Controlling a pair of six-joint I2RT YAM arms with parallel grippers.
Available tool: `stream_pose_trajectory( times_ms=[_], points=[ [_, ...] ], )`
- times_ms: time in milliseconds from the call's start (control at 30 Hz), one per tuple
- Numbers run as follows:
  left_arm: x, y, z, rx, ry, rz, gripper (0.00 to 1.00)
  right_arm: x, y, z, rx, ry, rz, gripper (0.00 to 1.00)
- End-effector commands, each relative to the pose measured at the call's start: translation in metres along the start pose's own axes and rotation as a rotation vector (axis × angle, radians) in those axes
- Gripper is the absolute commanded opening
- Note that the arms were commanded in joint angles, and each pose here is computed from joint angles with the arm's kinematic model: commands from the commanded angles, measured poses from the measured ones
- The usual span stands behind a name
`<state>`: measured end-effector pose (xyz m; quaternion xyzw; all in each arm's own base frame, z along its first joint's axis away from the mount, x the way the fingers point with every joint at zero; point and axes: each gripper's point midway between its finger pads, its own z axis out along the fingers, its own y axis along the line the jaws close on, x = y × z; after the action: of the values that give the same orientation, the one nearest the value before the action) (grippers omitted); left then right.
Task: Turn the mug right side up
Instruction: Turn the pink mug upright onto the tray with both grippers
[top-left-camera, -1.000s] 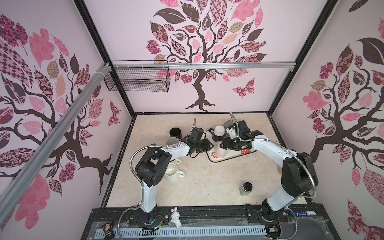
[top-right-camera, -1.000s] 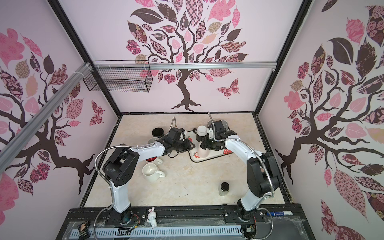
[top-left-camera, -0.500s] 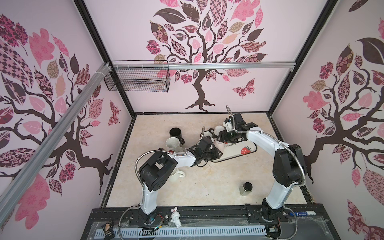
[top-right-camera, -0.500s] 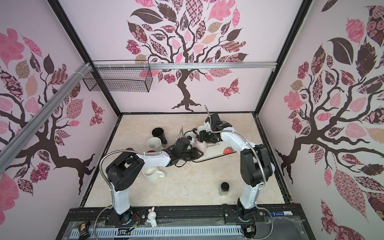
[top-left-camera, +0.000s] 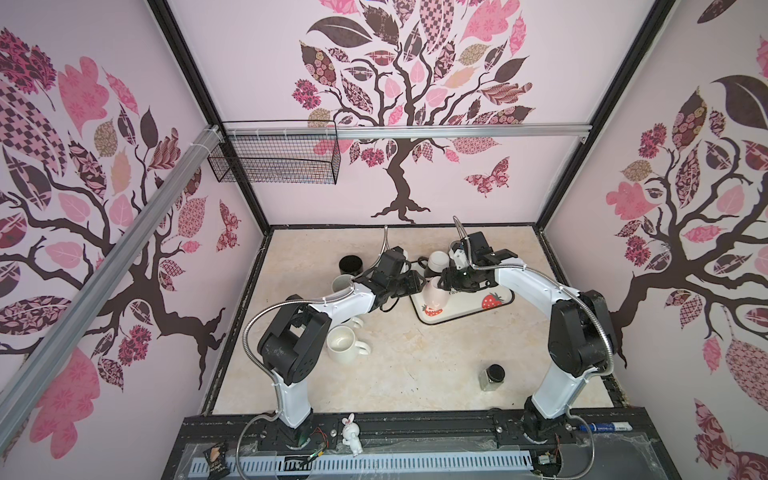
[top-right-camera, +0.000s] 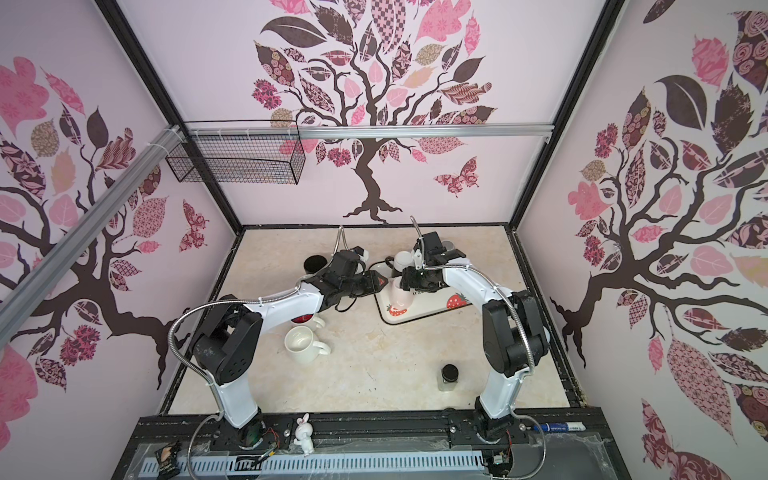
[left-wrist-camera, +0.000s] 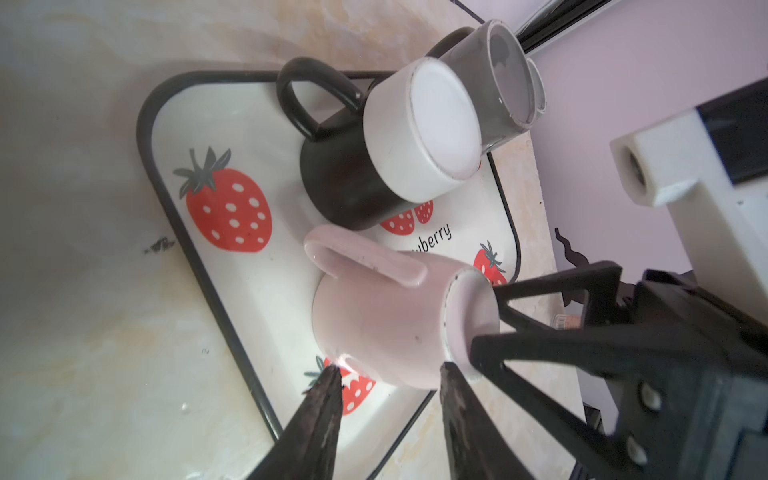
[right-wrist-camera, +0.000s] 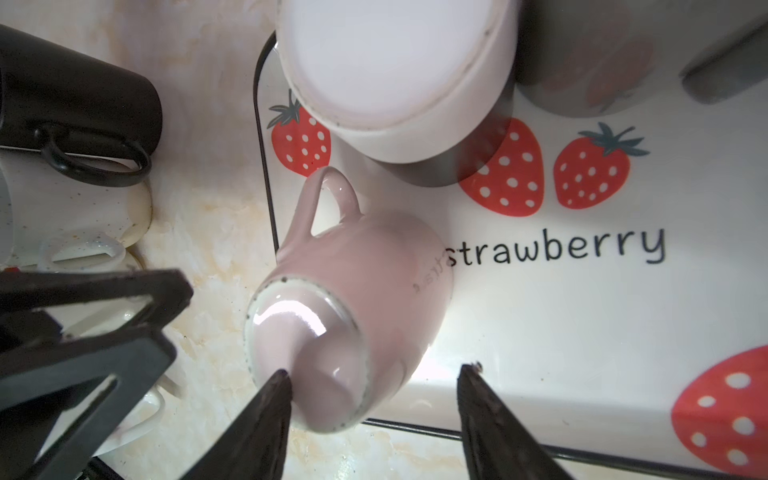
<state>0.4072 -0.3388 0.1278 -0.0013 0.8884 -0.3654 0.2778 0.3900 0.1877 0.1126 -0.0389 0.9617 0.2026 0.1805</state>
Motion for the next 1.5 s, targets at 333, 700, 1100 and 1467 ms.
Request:
stream_pose_trajectory(
  times_ms=[333, 700, 1100, 1467],
  points=[
    [-0.039, 0.012, 0.068, 0.086, 0.073, -0.037, 0.46, -0.006, 0.004, -0.009, 0.018, -0.009, -0.063, 0.62],
    [-0.011, 0.012, 0.070, 0.186, 0.138, -0.062, 0.44, -0.011, -0.009, -0.011, 0.103, -0.018, -0.111, 0.58],
    [0.050, 0.019, 0.025, 0.189, 0.181, -0.049, 0.42, -0.022, -0.033, -0.031, 0.240, -0.077, -0.130, 0.63],
    [0.039, 0.000, -0.028, 0.025, 0.065, 0.561, 0.49, -0.011, -0.009, -0.064, 0.101, -0.195, -0.099, 0.67]
  ],
)
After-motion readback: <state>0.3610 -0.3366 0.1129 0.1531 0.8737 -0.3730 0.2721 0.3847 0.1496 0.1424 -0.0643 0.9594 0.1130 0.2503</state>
